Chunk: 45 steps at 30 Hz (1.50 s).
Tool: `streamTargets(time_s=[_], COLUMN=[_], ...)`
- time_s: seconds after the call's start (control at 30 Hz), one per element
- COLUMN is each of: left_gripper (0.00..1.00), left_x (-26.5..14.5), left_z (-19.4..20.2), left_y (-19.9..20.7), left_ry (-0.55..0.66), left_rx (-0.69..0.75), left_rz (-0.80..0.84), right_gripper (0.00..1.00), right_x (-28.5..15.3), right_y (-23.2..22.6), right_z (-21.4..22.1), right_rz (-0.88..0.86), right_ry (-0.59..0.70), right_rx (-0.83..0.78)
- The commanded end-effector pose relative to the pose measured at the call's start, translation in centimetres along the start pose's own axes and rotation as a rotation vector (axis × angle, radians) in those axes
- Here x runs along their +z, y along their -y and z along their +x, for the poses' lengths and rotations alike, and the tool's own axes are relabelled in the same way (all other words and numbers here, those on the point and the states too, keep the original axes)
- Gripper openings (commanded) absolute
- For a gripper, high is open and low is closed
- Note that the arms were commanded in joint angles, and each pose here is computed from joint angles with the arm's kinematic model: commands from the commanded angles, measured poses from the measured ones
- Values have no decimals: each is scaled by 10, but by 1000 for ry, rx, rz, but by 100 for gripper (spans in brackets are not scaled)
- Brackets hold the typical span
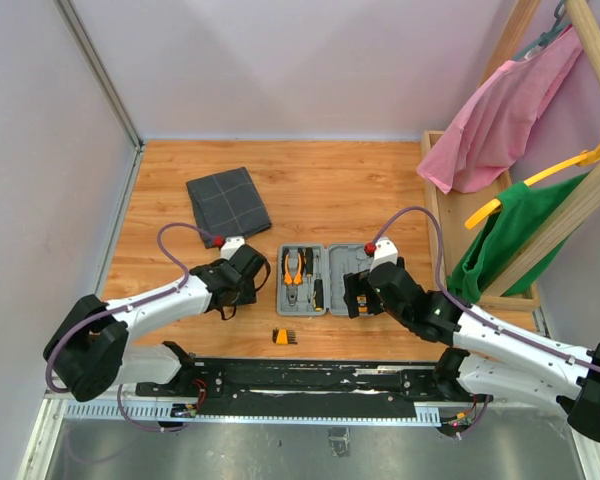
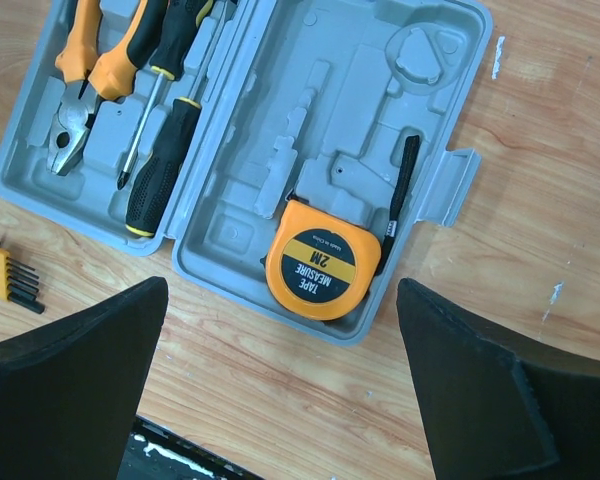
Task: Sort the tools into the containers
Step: Pick up the engineering item from the center of the board.
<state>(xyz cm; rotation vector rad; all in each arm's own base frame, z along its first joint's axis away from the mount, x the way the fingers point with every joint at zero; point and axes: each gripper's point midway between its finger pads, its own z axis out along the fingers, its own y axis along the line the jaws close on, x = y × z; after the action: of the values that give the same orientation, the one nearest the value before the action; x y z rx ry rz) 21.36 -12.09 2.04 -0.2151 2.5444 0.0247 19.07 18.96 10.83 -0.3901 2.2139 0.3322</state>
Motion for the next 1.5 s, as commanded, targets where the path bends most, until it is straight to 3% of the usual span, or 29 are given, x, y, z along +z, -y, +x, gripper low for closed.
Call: streamTargets(time_s=[0.0,0.23,0.53,0.67,0.77,0.93,1.1,1.33,1.47], left_gripper=[35,35,35,35,35,36,36,38,38], left_x=[-27,-83,-115,-129,-145,-176,-213,-262,-289], left_z=[-41,-79,-81,-70,-66,-73,-74,-80,-86], left_y=[26,98,185,220,238,240,228,212,205], left_ry=[113,224,248,228,211,239,267,303,335], left_rx=[54,152,266,300,260,177,139,72,19], left_rz=[90,361,614,721,832,958,1088,1248,1340], right_gripper=[98,98,99,99,99,98,99,100,99], right_x=[-6,-26,-66,-71,-73,-92,-110,-159,-177], right_y=[11,33,53,50,21,-23,-34,-61,-82], right_z=[-15,-30,-48,-45,-53,-68,-92,-133,-149], right_rz=[53,152,132,72,-112,-410,-495,-615,-655], right_ry=[41,116,291,331,382,535,725,1161,1227], right_rx=[35,112,248,284,226,123,32,-241,-433])
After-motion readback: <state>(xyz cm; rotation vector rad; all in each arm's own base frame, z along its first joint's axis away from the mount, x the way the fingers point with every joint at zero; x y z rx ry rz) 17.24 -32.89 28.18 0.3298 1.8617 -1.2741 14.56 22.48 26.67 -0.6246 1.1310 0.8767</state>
